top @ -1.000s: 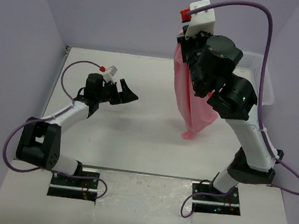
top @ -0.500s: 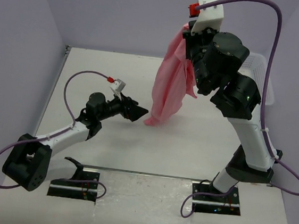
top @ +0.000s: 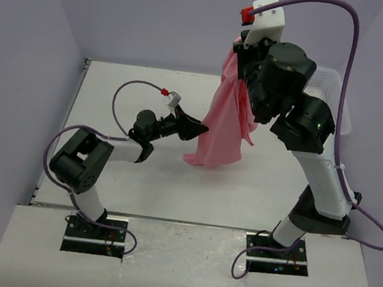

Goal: Fold and stack the t-shirts
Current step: Move the tshirt to the center of the board

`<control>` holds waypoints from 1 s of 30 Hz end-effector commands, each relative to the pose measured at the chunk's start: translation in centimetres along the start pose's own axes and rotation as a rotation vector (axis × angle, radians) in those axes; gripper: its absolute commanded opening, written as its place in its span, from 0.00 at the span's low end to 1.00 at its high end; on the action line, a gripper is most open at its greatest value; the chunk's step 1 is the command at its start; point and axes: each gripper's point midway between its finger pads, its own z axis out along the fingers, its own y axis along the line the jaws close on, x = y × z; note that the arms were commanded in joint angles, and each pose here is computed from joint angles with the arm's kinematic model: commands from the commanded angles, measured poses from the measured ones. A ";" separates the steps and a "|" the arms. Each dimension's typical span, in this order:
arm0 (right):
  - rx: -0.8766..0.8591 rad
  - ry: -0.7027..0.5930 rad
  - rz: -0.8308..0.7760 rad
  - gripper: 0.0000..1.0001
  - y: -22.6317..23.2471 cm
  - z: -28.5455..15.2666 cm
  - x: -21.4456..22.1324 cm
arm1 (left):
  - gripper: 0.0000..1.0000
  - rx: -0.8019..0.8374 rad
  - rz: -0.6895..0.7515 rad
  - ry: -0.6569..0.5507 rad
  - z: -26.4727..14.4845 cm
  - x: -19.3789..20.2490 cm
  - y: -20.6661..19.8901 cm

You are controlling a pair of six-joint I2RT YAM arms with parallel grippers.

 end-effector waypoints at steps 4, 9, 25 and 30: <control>0.059 -0.035 0.037 0.00 -2.7 -1.4 -1.6 | 0.35 0.326 -0.061 -0.067 3.0 -0.9 -4.3; 0.064 -0.025 0.019 0.00 -2.8 -1.3 -1.3 | 0.00 0.300 -0.130 -0.063 3.5 0.3 -4.1; 0.267 0.129 -0.026 0.00 -5.1 0.4 4.9 | 0.00 -0.810 0.198 -0.125 -12.8 -17.9 -5.1; 0.293 0.197 -0.040 0.00 -6.9 -1.9 6.8 | 0.00 -0.941 0.239 -0.156 -18.1 -21.7 -8.1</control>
